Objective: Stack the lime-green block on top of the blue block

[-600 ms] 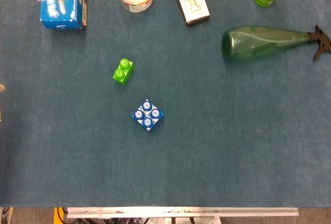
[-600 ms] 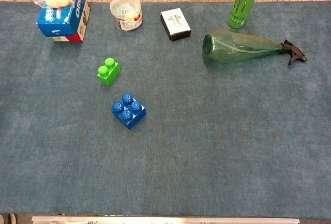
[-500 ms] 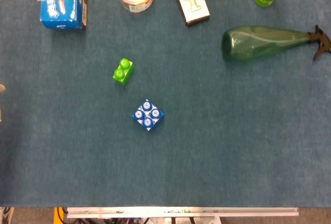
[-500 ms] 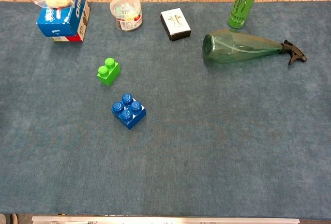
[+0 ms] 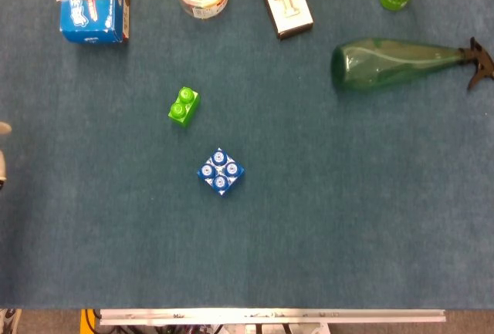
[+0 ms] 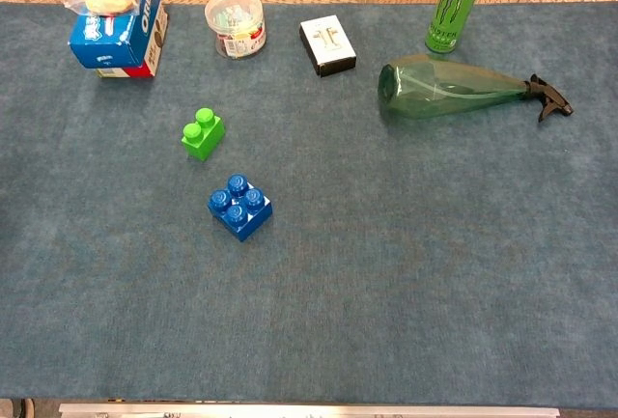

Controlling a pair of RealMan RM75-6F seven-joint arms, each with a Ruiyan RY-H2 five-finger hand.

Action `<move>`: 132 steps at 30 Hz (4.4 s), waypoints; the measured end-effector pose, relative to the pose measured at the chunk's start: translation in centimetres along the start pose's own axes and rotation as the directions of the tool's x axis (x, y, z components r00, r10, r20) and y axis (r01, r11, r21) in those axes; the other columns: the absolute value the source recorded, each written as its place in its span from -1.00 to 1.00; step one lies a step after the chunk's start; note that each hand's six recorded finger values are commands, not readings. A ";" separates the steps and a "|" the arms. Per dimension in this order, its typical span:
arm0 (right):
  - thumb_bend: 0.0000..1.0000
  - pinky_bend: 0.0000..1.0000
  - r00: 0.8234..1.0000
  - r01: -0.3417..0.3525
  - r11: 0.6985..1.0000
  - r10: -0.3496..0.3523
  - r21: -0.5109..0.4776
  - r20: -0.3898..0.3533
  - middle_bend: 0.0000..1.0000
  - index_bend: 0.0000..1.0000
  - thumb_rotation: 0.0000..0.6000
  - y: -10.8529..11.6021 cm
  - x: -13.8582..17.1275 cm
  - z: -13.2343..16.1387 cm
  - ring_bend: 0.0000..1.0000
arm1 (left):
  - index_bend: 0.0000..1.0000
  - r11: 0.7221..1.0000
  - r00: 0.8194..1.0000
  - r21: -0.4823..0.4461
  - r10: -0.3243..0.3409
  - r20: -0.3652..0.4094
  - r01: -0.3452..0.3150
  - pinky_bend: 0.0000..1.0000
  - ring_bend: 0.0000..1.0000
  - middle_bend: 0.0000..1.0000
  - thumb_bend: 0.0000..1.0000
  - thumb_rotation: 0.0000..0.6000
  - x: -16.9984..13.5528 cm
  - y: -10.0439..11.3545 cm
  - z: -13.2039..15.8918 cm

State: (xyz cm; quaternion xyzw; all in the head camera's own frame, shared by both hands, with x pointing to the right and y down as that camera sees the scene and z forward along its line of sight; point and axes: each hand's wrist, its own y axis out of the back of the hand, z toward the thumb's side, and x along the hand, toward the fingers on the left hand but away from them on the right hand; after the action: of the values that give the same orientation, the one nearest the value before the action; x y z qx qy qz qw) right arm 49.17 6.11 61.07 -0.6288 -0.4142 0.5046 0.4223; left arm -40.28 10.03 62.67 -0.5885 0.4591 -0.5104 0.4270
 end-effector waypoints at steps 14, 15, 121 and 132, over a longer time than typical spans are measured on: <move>0.07 -0.01 0.999 0.047 0.998 -0.046 -0.031 0.027 -0.26 -0.02 1.00 1.2 0.8 -1.1 -0.37 | -0.77 0.995 0.972 -0.083 0.076 0.223 -0.058 -0.46 -0.75 -0.81 -0.64 1.00 2.0 2.7 7.5; 0.07 -0.01 0.998 0.049 0.998 -0.048 -0.031 0.033 -0.26 -0.02 1.00 1.3 0.9 -1.2 -0.37 | -0.78 0.995 0.968 -0.082 0.070 0.241 -0.051 -0.49 -0.79 -0.83 -0.65 1.00 2.3 2.7 8.2; 0.05 -0.02 0.983 0.149 0.983 -0.136 -0.104 0.123 -0.26 -0.02 1.00 4.3 3.1 -4.4 -0.37 | -1.00 0.969 0.909 0.231 -0.175 0.378 0.091 -0.98 -1.00 -1.00 -0.74 1.00 16.5 -12.8 23.3; 0.05 -0.02 0.983 0.150 0.983 -0.137 -0.105 0.123 -0.26 -0.02 1.00 4.3 3.2 -4.4 -0.37 | -1.00 0.960 0.909 0.262 -0.191 0.371 0.095 -0.98 -1.00 -1.00 -0.74 1.00 16.5 -13.5 22.4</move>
State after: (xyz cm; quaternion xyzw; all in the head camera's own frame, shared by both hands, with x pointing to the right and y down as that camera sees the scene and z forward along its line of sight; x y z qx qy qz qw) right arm 54.39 7.31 56.64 -0.5902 -0.5103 0.4838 0.3965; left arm -15.72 -2.41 76.70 -0.6555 0.2551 -0.4635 0.5388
